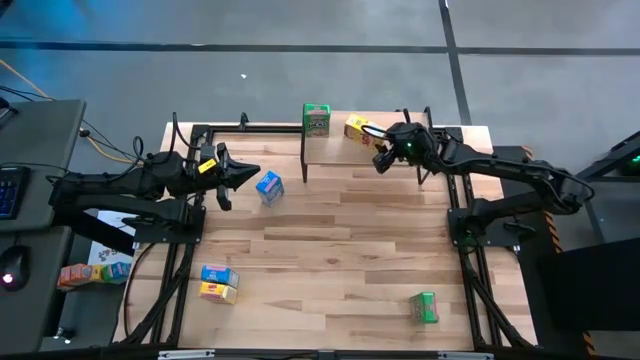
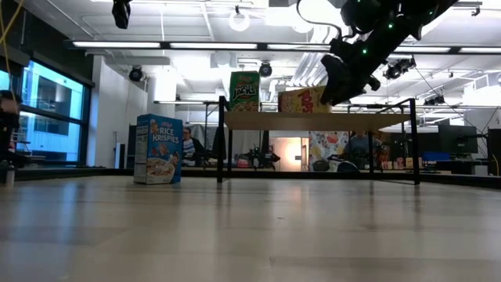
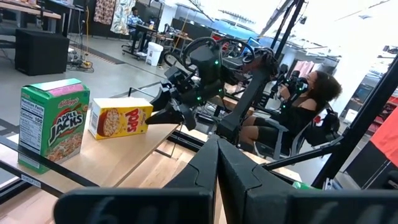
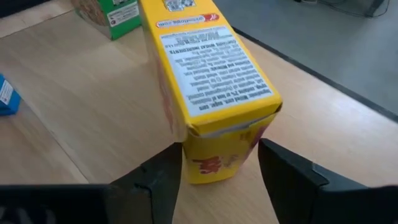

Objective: Stack cereal on shelf
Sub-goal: Put the right yellow cereal box on the shelf

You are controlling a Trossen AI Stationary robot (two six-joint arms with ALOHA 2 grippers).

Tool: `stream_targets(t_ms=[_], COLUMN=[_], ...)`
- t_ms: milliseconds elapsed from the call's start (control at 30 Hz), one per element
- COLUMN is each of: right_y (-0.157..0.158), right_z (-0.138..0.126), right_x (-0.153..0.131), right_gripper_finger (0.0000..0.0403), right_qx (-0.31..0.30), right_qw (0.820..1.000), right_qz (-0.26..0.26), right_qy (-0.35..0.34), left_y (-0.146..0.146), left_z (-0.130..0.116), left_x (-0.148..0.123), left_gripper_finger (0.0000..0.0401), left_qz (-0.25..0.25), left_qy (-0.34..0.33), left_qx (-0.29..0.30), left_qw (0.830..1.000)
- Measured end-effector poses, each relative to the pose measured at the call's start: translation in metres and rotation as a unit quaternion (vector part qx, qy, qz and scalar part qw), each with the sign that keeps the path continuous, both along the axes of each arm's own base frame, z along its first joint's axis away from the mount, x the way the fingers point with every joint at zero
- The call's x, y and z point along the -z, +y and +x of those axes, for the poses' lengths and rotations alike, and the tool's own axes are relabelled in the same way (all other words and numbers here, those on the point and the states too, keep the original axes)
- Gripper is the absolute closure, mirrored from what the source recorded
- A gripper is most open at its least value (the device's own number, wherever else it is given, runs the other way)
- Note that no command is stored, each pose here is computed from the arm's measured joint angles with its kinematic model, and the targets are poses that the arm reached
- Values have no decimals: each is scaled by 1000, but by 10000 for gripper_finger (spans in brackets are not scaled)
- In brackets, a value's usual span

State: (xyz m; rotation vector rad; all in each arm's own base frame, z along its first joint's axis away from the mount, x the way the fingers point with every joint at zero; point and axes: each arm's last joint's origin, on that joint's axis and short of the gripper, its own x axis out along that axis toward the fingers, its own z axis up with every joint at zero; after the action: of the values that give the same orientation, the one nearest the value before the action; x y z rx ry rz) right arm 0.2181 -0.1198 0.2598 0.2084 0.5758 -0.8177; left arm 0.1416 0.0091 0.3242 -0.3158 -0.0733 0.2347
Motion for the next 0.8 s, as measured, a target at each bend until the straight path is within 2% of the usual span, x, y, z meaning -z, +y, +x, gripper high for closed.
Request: stream_targets(t_ms=[300,533,667,800], right_y=[1,5,7,10], right_z=[1,3,-1,-10], right_x=[0,0,-2,-25], right_gripper_finger=[265,269,270,270], right_qx=[-29,-78,-75,-63], right_qw=[999,995,995,996], right_qz=[17,54,63,65], right_qy=[-11,-30,-32,-4], left_y=[0,0,0,0], left_z=[0,0,0,0], left_x=[0,0,0,0], left_gripper_finger=[400,400,400,400], left_qz=[-1,-1,-1,-1], left_qy=[0,0,0,0], left_qx=[0,0,0,0], left_qw=[1000,1000,1000,1000])
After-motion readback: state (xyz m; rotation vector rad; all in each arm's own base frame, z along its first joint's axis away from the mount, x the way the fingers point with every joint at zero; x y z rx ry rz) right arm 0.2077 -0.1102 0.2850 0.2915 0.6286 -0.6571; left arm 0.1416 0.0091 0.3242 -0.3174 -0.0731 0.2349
